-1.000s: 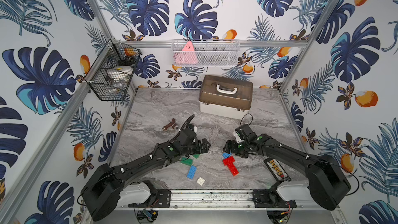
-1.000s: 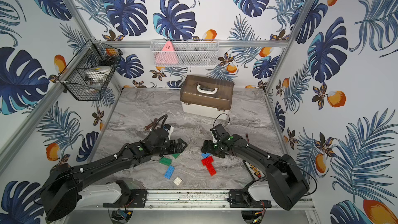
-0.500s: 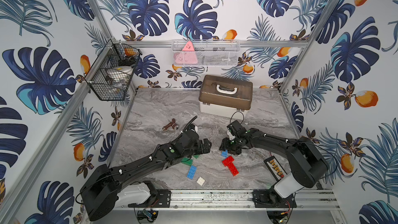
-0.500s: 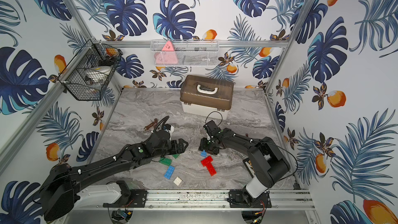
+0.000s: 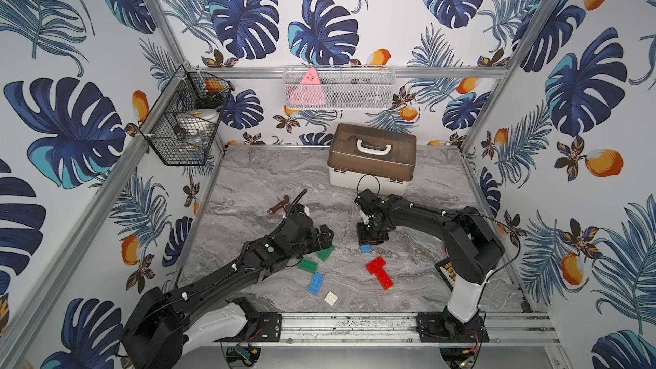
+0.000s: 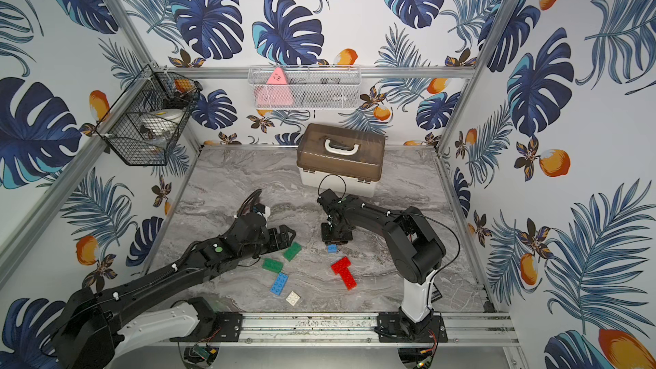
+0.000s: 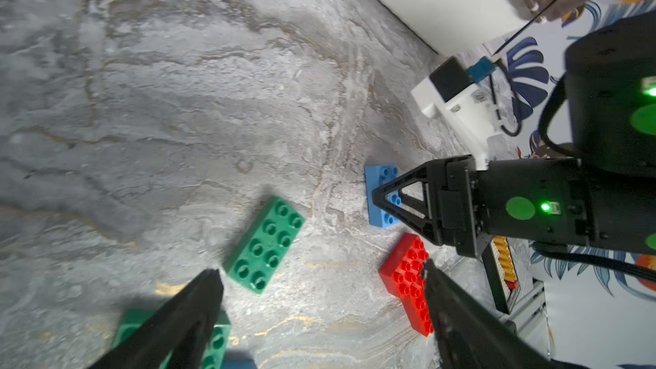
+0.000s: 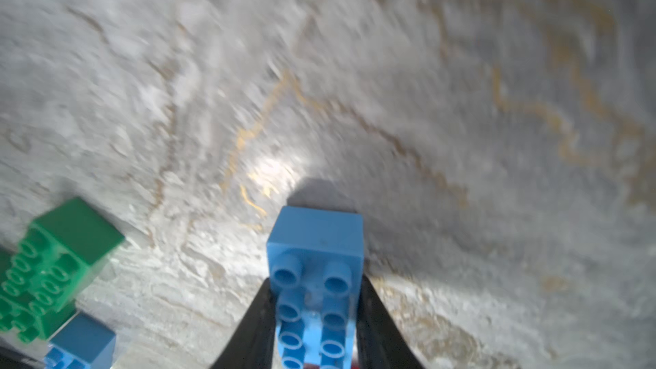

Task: Assemble a small pinwheel with lego
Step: Move the lego brick at the center of the board, then pick up the lego brick from the center of the board.

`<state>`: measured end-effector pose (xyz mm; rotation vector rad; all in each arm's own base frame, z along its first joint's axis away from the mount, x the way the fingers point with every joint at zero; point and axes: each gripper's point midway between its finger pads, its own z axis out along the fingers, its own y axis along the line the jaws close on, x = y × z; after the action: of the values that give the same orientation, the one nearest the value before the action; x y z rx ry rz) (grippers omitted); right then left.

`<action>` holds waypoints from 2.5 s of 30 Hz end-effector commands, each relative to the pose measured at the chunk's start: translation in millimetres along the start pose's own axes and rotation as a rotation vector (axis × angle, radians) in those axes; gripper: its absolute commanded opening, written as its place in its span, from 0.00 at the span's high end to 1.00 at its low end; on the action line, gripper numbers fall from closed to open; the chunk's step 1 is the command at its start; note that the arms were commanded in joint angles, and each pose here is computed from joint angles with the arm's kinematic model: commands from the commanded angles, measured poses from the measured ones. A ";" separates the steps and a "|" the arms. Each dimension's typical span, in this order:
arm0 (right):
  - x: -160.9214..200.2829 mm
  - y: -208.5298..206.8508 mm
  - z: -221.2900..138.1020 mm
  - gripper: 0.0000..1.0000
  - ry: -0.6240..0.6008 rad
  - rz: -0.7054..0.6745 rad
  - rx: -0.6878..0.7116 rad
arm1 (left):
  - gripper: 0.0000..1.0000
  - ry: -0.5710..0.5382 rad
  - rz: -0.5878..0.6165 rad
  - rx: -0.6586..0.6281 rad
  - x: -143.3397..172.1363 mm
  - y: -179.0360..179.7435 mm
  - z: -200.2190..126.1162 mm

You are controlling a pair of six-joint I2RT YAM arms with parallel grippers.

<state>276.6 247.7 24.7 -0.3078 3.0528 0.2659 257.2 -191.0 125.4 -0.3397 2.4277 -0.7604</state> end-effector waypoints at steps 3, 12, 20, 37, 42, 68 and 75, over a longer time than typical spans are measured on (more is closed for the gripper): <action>-21.3 7.9 -3.1 0.74 0.031 -0.330 0.035 | 0.05 0.007 -0.094 0.048 -6.8 8.3 -4.2; -47.7 37.6 28.0 0.77 0.108 -0.634 -0.050 | 0.04 -0.012 -0.235 0.103 -16.6 32.9 -11.8; -47.5 56.2 24.9 0.73 0.029 -0.828 -0.072 | 0.04 -0.014 -0.271 0.115 -15.6 38.6 -8.4; -79.2 70.7 -50.9 0.32 -0.259 -0.848 -0.019 | 0.01 -0.042 -0.267 0.046 -20.1 54.9 -17.0; -74.9 87.6 -112.7 0.22 -0.455 -0.829 -0.111 | 0.01 -0.057 -0.301 0.064 -25.3 57.0 -24.0; 122.0 197.7 -32.2 0.06 -0.380 -1.835 -0.171 | 0.03 -0.047 -0.754 0.253 -44.2 131.4 -61.2; 127.2 197.9 0.4 0.21 -0.268 -1.876 -0.180 | 0.06 -0.049 -0.757 0.260 -42.3 134.9 -59.6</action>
<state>115.1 415.3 52.6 -2.3285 1.3800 0.3131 244.3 -37.5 97.8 -1.2666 2.0960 -1.3248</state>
